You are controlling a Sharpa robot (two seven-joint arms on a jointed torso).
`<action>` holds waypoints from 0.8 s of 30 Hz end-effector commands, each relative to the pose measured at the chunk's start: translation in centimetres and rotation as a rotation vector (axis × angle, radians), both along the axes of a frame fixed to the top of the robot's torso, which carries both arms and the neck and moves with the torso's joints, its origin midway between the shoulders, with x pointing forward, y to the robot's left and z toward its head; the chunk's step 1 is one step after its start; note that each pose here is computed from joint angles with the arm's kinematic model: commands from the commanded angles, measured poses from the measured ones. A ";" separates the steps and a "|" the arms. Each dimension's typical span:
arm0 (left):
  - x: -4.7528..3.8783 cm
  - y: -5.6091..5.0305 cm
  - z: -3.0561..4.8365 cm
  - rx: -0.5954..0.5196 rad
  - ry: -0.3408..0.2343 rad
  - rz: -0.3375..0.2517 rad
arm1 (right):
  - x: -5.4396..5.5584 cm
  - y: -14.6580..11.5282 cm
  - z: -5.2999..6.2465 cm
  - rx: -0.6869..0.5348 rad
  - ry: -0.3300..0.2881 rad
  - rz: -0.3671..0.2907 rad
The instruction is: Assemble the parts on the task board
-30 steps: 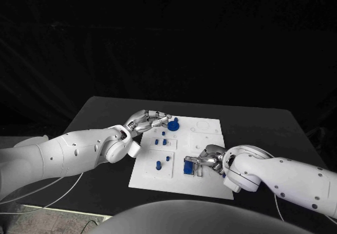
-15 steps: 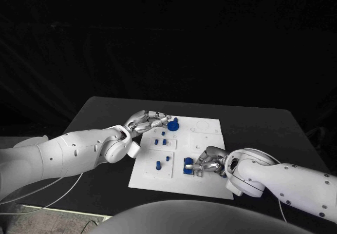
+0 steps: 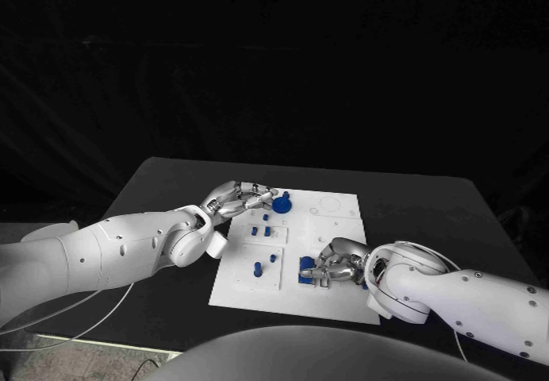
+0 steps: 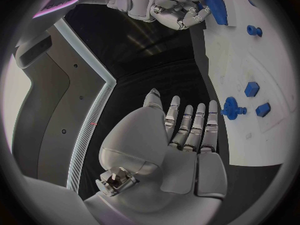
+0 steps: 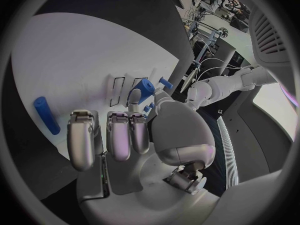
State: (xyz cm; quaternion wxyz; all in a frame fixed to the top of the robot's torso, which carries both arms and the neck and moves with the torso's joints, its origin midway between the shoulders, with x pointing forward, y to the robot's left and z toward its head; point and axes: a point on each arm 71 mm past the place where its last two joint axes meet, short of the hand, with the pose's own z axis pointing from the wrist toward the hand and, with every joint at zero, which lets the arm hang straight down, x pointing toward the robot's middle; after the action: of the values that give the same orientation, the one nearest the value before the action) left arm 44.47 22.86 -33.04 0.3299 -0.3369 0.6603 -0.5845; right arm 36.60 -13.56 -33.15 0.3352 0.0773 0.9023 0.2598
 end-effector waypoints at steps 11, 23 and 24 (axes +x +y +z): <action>-0.12 -0.3 -0.01 -0.010 0.009 -0.025 | 0.0 -0.1 -0.2 -0.027 -0.005 0.020; -0.16 -0.2 -0.03 -0.007 0.012 -0.028 | -0.2 0.3 -0.5 -0.034 0.003 0.039; -0.16 -0.2 -0.03 -0.007 0.013 -0.028 | -0.2 0.3 -0.5 -0.036 0.004 0.042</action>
State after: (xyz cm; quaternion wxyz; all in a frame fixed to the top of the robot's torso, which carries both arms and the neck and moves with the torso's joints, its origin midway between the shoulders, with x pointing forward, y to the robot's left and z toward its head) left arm 44.41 22.84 -33.12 0.3248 -0.3369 0.6644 -0.5827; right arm 36.55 -13.32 -33.56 0.3335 0.0676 0.9051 0.2551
